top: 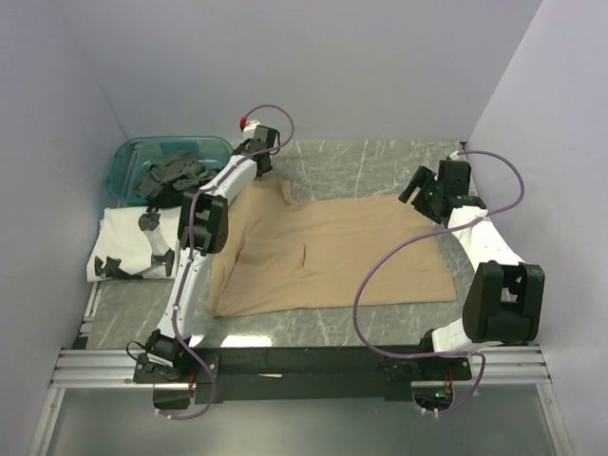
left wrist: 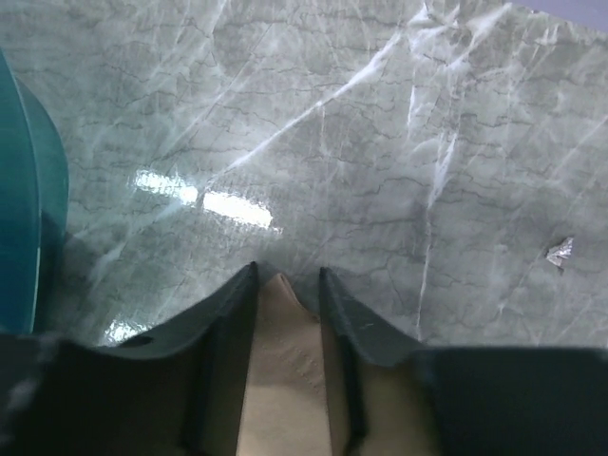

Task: Fold and stack the t-shirts
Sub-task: Fold the tshirt

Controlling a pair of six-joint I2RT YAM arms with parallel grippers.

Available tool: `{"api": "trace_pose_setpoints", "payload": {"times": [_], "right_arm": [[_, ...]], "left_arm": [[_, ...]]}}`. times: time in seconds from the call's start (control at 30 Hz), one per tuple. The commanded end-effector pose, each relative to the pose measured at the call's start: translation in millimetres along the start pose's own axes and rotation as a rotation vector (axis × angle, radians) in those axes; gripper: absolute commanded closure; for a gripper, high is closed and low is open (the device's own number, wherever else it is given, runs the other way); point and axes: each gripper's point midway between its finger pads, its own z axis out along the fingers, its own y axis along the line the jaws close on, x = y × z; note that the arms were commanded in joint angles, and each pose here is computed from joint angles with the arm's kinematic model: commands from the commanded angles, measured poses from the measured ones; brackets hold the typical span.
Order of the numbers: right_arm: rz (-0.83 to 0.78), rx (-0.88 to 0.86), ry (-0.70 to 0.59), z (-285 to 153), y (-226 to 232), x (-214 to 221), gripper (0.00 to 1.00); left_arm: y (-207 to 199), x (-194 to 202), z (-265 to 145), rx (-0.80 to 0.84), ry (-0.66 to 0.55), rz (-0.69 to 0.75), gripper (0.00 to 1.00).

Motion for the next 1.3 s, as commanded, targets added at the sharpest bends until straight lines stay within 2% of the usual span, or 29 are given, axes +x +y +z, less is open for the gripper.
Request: {"api": "trace_pose_setpoints", "payload": {"times": [0.0,0.2,0.23,0.4,0.57,0.63,0.7,0.87,1.07,1.27], "right_arm": [[-0.002,-0.022,-0.036,0.0,3.2,-10.9,0.16],[0.009,-0.005,-0.024,2.3,-1.0,-9.2,0.16],[0.010,0.001,-0.022,2.3,-1.9,-9.1,0.16],[0.012,0.026,-0.022,8.0,-4.1,-15.3,0.17],[0.004,0.133,0.029,37.6,-16.3,-24.8,0.17],[-0.002,0.207,0.000,44.9,-23.0,-44.7,0.17],[-0.010,0.277,-0.024,61.8,-31.5,-59.8,0.17],[-0.026,0.372,0.015,107.3,-45.4,-77.2,0.18],[-0.062,0.415,0.075,145.4,-53.6,-79.1,0.26],[-0.078,0.429,0.120,160.7,-61.8,-65.6,0.32]], "left_arm": [[2.1,8.6,-8.0,0.000,0.040,-0.007,0.66],[15.7,26.1,-13.3,-0.044,0.103,0.040,0.85],[15.8,27.4,-15.3,-0.038,0.112,0.045,1.00],[3.5,11.9,-29.2,0.052,0.081,0.050,1.00],[-13.7,-35.3,-61.0,0.161,-0.022,0.015,1.00],[-18.1,-46.3,-70.4,0.189,-0.049,0.005,1.00],[-19.1,-46.2,-73.7,0.205,-0.048,0.012,1.00],[-21.0,-48.1,-85.2,0.237,-0.052,0.027,1.00],[-13.2,-45.7,-97.2,0.228,-0.055,0.039,1.00],[-13.5,-39.6,-108.5,0.267,-0.042,0.030,1.00]]}}
